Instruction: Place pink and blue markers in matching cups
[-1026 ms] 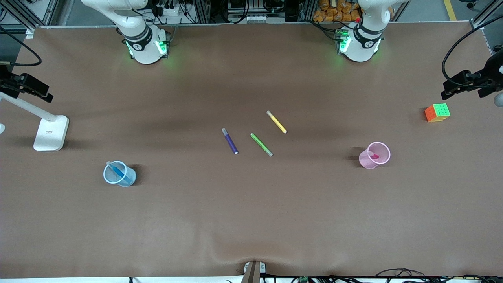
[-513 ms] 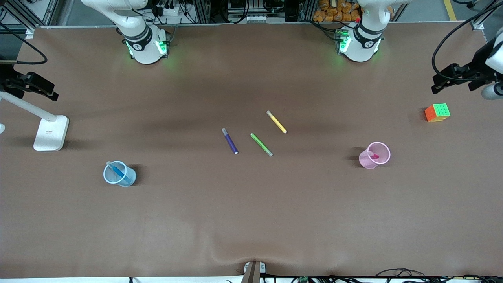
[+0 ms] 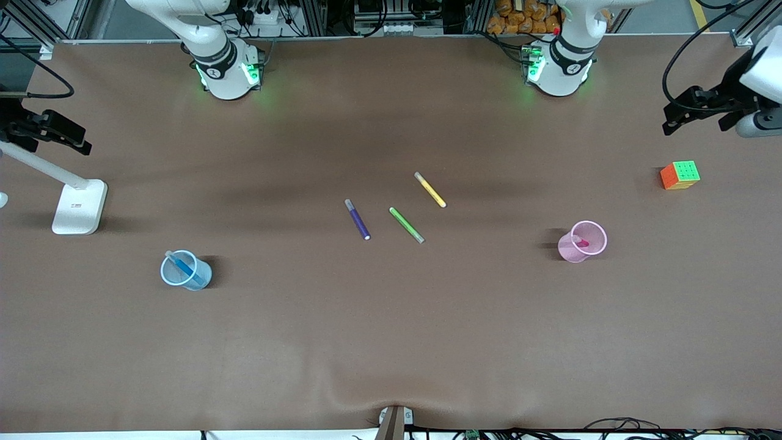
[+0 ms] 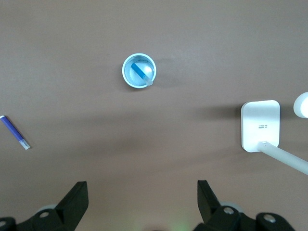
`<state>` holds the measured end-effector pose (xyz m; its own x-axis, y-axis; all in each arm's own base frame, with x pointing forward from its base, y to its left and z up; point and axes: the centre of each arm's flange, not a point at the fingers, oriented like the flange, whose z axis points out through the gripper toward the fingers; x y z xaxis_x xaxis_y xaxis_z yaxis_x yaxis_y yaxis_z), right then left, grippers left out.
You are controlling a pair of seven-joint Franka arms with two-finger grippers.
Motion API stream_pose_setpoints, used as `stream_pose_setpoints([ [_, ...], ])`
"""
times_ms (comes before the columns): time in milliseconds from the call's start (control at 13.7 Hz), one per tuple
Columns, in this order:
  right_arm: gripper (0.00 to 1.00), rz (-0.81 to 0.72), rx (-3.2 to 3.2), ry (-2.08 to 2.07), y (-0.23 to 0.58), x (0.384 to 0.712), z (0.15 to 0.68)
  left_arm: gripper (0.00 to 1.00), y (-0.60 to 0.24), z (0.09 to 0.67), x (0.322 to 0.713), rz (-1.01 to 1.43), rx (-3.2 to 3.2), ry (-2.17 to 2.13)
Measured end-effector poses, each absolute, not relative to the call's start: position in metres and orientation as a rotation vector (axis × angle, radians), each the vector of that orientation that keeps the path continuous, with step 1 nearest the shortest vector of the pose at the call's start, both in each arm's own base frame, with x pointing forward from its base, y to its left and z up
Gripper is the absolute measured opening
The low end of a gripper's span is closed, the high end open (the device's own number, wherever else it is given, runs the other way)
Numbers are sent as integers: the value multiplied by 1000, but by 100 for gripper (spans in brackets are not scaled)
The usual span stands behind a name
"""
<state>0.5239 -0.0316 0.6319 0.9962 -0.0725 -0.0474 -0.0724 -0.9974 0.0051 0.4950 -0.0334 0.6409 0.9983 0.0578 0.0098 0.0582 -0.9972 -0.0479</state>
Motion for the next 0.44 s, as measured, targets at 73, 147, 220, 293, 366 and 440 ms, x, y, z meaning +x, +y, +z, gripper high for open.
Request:
stream_pose_setpoints([
  [73, 100, -76, 3135, -115, -32, 524, 632, 100, -34, 642, 494, -19, -3092, -89],
  [147, 100, -78, 3135, -116, -32, 524, 632, 100, -33, 643, 493, -25, -3092, -90],
  [220, 100, -79, 3135, -116, -32, 524, 632, 100, -33, 644, 493, -28, -3093, -91],
  [293, 100, -79, 3135, -116, -32, 524, 632, 100, -33, 645, 492, -31, -3093, -92],
  [366, 100, -79, 3135, -116, -32, 524, 632, 100, -33, 645, 492, -33, -3093, -92],
  [440, 100, -78, 3136, -115, -32, 524, 632, 100, -33, 646, 492, -34, -3093, -91],
])
